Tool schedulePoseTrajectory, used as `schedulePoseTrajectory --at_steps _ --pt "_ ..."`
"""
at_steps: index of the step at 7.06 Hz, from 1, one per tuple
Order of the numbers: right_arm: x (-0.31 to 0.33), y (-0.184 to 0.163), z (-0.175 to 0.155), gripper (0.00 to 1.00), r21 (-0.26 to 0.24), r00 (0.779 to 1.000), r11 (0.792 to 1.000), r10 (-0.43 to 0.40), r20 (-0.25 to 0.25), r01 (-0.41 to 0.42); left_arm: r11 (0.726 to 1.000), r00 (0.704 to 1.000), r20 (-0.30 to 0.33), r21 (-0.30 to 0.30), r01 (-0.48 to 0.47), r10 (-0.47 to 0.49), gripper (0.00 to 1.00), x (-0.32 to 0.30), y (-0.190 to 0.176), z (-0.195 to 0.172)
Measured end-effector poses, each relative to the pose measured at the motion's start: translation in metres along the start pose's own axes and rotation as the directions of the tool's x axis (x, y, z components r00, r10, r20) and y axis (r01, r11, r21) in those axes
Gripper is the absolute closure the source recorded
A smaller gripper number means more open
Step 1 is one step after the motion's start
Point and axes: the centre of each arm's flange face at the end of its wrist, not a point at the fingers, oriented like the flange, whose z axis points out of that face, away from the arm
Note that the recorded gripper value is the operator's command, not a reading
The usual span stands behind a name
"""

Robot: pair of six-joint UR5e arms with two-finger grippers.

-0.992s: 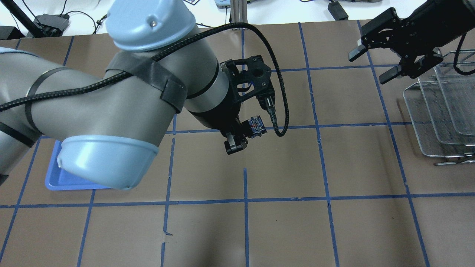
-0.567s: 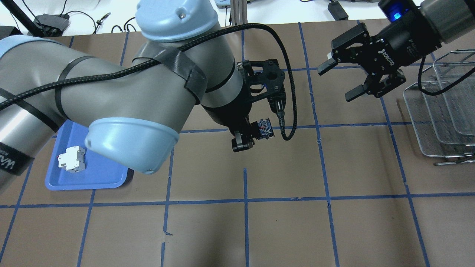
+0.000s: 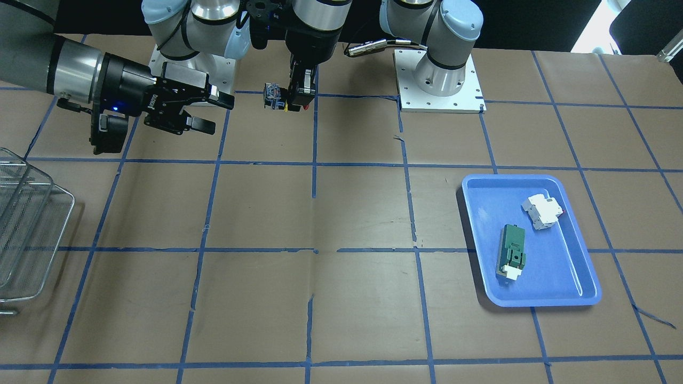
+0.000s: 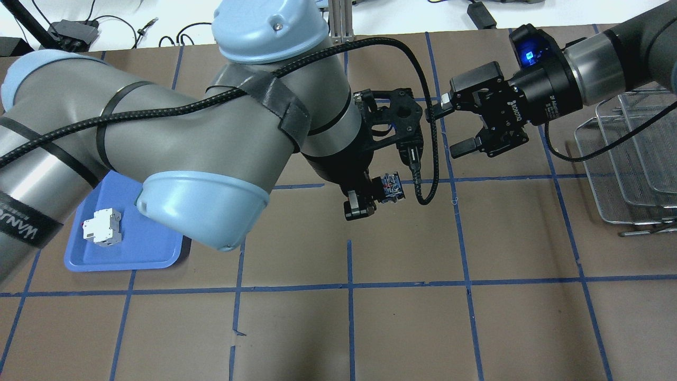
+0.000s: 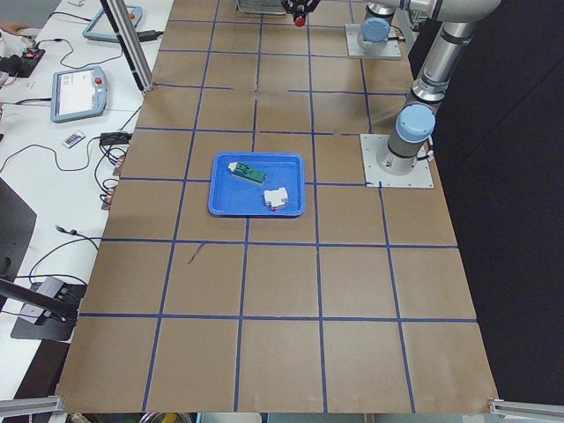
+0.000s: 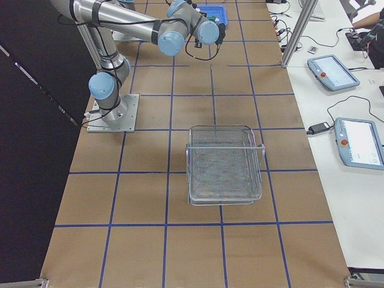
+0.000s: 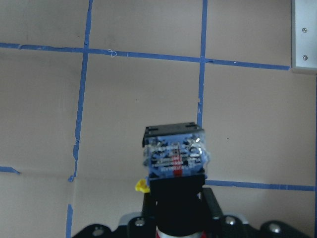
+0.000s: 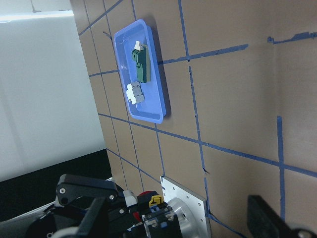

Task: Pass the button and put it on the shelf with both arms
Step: 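Reach the open right gripper toward the button held by the left gripper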

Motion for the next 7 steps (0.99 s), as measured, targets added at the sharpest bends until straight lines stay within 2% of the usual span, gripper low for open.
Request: schedulePoseTrajectory --at_steps 1,2,4,7 --pt "0.010 0.008 0.009 0.00 -0.017 0.999 0.999 -0.034 0.020 0.035 1.000 1.000 0.000 0.001 0.001 -0.001 1.00 0.000 0.000 0.000" --pt "0.011 0.023 0.016 0.00 -0.035 0.999 0.999 -0.033 0.036 0.034 1.000 1.000 -0.001 0.001 0.002 -0.002 1.00 0.000 0.000 0.000" --pt "0.010 0.052 0.027 0.00 -0.085 0.997 0.996 0.034 0.068 -0.028 1.000 1.000 -0.005 0.001 0.006 -0.006 1.00 0.000 0.000 0.002" --pt "0.000 0.067 0.031 0.00 -0.060 0.993 0.998 0.042 0.107 -0.036 1.000 1.000 -0.006 0.001 0.011 -0.011 1.00 -0.001 -0.001 0.003"
